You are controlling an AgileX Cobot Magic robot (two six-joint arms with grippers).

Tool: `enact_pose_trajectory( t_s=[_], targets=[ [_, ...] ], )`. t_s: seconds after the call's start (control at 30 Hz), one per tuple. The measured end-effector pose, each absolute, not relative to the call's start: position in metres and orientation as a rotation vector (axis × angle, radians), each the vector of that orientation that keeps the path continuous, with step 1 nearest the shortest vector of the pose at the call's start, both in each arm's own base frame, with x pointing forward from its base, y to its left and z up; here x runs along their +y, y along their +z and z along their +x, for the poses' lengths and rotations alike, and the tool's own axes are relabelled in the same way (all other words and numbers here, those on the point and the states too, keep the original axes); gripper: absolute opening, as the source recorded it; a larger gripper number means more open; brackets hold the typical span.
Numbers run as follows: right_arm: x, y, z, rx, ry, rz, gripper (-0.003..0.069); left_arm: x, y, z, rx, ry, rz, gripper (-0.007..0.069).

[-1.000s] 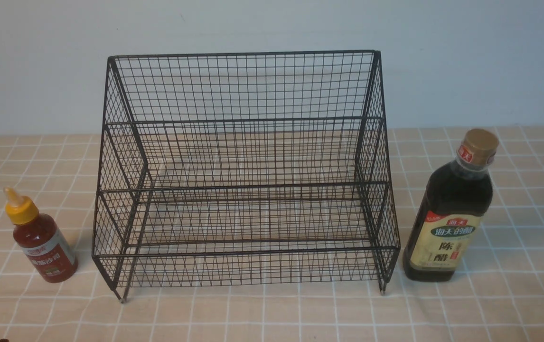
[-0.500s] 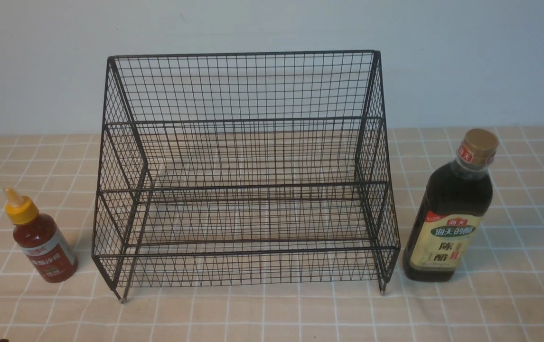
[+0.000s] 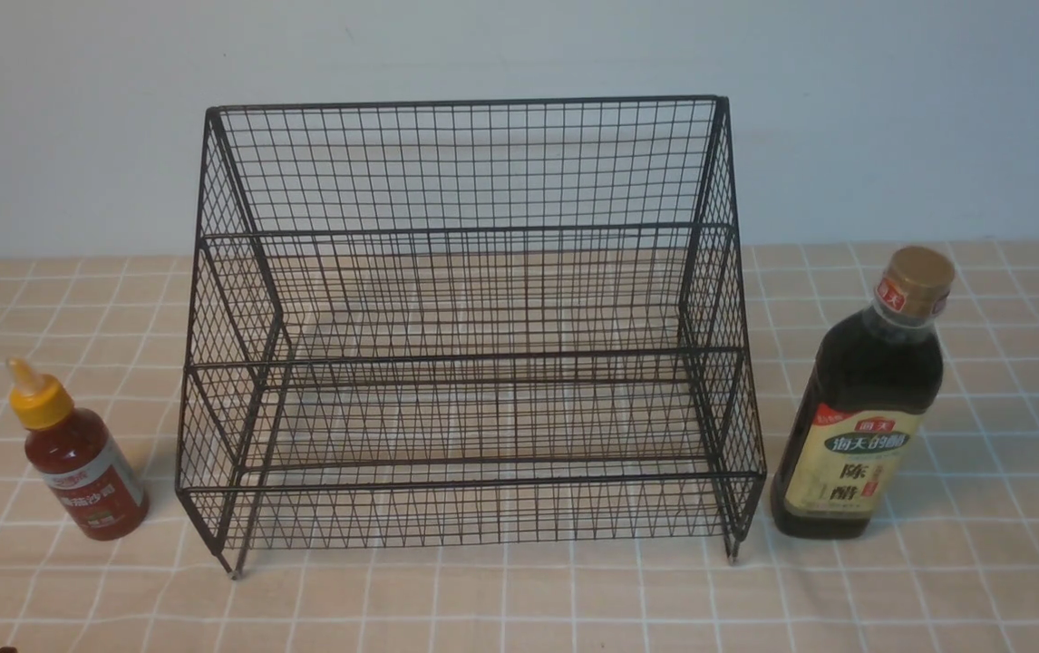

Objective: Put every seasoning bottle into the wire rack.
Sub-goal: Use the right arm to grab the condiment bottle closest to it

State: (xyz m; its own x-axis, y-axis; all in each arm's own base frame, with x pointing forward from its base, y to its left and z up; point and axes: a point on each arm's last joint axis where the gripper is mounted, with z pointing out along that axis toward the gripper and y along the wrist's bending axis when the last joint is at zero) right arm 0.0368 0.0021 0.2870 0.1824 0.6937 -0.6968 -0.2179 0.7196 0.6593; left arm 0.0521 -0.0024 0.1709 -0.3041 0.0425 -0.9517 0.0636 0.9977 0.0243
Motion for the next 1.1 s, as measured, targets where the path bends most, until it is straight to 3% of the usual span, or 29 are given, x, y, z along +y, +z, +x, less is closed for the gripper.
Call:
enact_pose_trajectory(
  t_s=[0.03,0.2,0.23,0.3,0.47,0.67,0.87,1.1],
  targets=[
    [0.006,0.316,0.03,1.248,0.621,0.368,-0.0015,-0.002,0.171,0.052,1.88,-0.021,0.076,-0.0007],
    [0.017,0.389,0.045,1.561,0.436,0.118,-0.0015,-0.002,0.171,0.052,1.88,-0.021,0.076,-0.0007],
    [0.017,0.391,0.047,1.579,0.425,0.108,-0.0015,-0.002,0.171,0.052,1.88,-0.021,0.076,-0.0007],
    [0.021,0.412,0.073,1.824,0.371,0.024,-0.0015,-0.002,0.171,0.052,1.88,-0.021,0.076,-0.0007],
    [0.026,0.431,0.134,2.18,0.361,-0.043,-0.0009,-0.002,0.171,0.052,1.88,-0.021,0.076,-0.0007],
    [0.033,0.442,0.196,2.311,0.43,-0.079,0.0046,-0.002,0.171,0.052,1.88,-0.021,0.076,-0.0007],
    [0.035,0.425,0.235,2.383,0.447,-0.11,0.0172,-0.002,0.171,0.052,1.88,-0.021,0.076,-0.0007],
    [0.056,0.399,0.27,2.411,0.39,-0.295,0.0425,-0.002,0.171,0.052,1.88,-0.021,0.076,-0.0007]
  ],
)
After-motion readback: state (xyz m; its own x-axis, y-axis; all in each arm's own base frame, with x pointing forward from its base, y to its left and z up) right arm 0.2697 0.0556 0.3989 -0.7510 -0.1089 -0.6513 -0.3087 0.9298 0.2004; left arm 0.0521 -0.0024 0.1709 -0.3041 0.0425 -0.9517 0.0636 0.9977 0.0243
